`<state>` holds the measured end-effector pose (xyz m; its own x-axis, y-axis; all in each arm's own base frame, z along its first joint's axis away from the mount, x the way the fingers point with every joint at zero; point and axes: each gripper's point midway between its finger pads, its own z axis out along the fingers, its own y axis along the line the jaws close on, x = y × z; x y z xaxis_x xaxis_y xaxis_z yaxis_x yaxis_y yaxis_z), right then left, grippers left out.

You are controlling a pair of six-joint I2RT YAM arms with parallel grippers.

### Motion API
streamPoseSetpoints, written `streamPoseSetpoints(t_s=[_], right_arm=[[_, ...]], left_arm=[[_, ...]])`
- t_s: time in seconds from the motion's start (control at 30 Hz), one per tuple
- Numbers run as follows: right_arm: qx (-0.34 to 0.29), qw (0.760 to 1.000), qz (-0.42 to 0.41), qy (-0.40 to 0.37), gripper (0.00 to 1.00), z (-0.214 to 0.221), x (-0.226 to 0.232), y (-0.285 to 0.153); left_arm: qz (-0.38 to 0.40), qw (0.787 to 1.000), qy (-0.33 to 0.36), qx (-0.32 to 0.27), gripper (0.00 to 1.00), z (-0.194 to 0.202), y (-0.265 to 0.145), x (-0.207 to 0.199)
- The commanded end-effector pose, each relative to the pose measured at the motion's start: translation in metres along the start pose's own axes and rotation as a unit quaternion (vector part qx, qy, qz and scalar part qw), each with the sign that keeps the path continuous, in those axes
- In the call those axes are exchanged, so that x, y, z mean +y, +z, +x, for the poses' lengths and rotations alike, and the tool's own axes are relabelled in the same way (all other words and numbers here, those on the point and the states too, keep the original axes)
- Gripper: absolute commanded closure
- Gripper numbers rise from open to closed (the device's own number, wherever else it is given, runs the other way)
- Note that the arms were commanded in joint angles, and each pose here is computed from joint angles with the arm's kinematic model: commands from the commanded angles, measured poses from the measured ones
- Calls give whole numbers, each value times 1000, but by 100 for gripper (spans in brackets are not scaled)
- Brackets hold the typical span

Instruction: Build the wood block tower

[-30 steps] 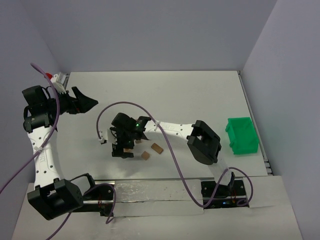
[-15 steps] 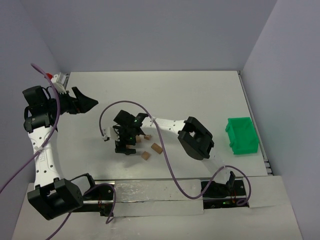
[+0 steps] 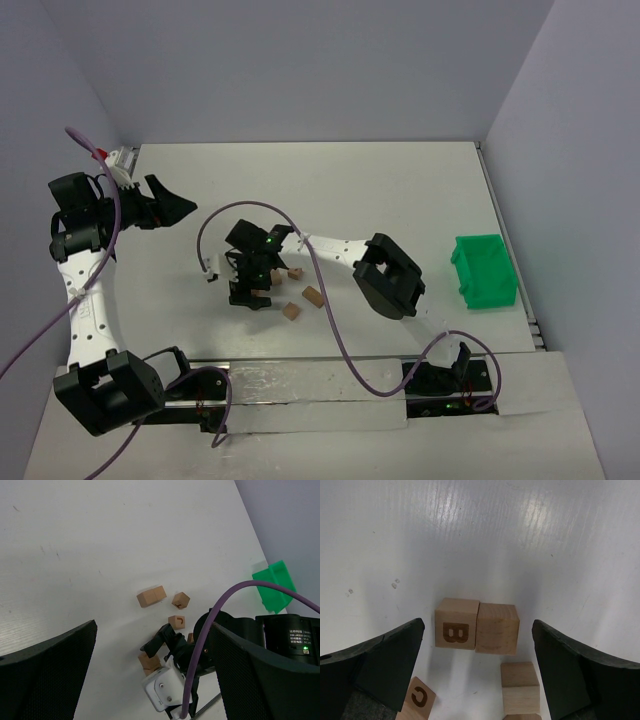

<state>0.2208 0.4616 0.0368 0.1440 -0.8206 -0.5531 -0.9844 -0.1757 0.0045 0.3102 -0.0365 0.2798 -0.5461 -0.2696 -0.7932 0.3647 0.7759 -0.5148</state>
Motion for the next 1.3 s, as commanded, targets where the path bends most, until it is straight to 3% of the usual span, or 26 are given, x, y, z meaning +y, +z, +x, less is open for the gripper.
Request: streamPoseSetpoints(t_s=[0.0,0.43,0.93,1.03,1.07,1.1,1.13,1.27], right_arm=[[-2,1000,-7,11,5,-4,-1,4],[1,1000,-2,29,9,-1,-3,7],[-18,997,40,58,44,-13,-7,-19],[-43,990,84,100,62,-28,-10,-52],[-55,986,98,122,72,-35,-11,-65],[-59,982,112,138,91,-38,-12,-75],[-64,974,136,168,97,-41,-16,-89],[-85,942,187,265,100,-41,-21,-139]], left_arm=[[1,999,27,-20,1,-14,-1,0],[-1,1000,22,-19,1,-10,-1,4],[-14,999,19,-24,1,-12,-2,8],[-37,999,18,-36,1,-18,-5,11],[-43,998,15,-40,1,-20,-5,13],[-53,998,13,-45,1,-21,-6,14],[-67,996,10,-52,1,-24,-8,17],[-89,994,9,-69,1,-33,-15,17]])
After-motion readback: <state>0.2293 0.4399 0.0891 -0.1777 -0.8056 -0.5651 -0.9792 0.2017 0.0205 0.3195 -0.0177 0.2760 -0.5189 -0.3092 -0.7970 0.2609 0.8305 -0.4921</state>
